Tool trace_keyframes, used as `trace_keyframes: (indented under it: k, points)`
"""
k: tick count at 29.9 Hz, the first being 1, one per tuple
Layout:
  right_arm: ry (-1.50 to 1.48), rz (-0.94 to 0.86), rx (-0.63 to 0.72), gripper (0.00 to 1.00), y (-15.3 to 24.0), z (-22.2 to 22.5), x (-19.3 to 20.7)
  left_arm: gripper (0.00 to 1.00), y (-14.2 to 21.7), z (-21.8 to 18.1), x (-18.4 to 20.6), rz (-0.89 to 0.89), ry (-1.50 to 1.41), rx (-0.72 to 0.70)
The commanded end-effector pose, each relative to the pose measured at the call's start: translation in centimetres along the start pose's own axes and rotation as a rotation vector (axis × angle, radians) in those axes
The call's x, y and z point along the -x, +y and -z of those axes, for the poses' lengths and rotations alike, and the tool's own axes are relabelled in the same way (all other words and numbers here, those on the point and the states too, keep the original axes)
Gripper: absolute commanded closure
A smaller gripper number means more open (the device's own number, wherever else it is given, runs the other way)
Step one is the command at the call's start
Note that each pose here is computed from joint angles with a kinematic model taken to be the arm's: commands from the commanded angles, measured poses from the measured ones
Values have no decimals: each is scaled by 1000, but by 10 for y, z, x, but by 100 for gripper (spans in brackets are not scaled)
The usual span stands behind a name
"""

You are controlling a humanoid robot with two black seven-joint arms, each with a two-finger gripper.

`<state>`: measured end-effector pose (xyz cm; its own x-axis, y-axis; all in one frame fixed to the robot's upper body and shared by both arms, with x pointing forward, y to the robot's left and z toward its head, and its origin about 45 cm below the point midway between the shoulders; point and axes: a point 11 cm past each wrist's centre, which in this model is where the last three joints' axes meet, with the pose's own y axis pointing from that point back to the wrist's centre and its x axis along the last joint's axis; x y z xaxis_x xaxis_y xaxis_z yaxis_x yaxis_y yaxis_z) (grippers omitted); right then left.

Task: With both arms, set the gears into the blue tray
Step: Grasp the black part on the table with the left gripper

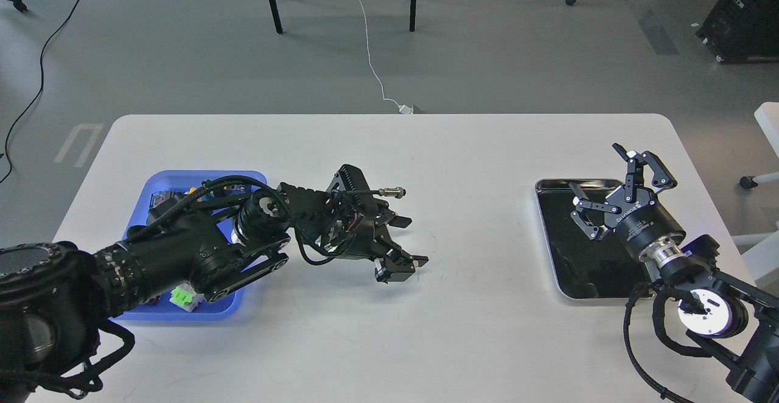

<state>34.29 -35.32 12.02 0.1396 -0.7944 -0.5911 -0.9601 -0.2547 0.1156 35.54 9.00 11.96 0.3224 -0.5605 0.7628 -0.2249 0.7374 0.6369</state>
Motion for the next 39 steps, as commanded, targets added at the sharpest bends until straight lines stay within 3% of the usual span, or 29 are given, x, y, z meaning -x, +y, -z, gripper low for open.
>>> trace_keyframes:
  k: [1,11,26,34,39]
  points:
    - [1,-1,0,3,0,0,0,28,1,0,3,3,5,0]
    - [0,-3,-1,3,0,0,0,33,-3,-7,20,30,23,15]
    - [-2,-2,-8,3,-1,2,0,86,5,10,33,57,43,-37]
    - [-5,0,-18,3,-3,5,1,88,22,17,17,27,10,-44]
    - [-15,15,-30,3,-5,7,7,87,79,35,-21,31,-99,-78]
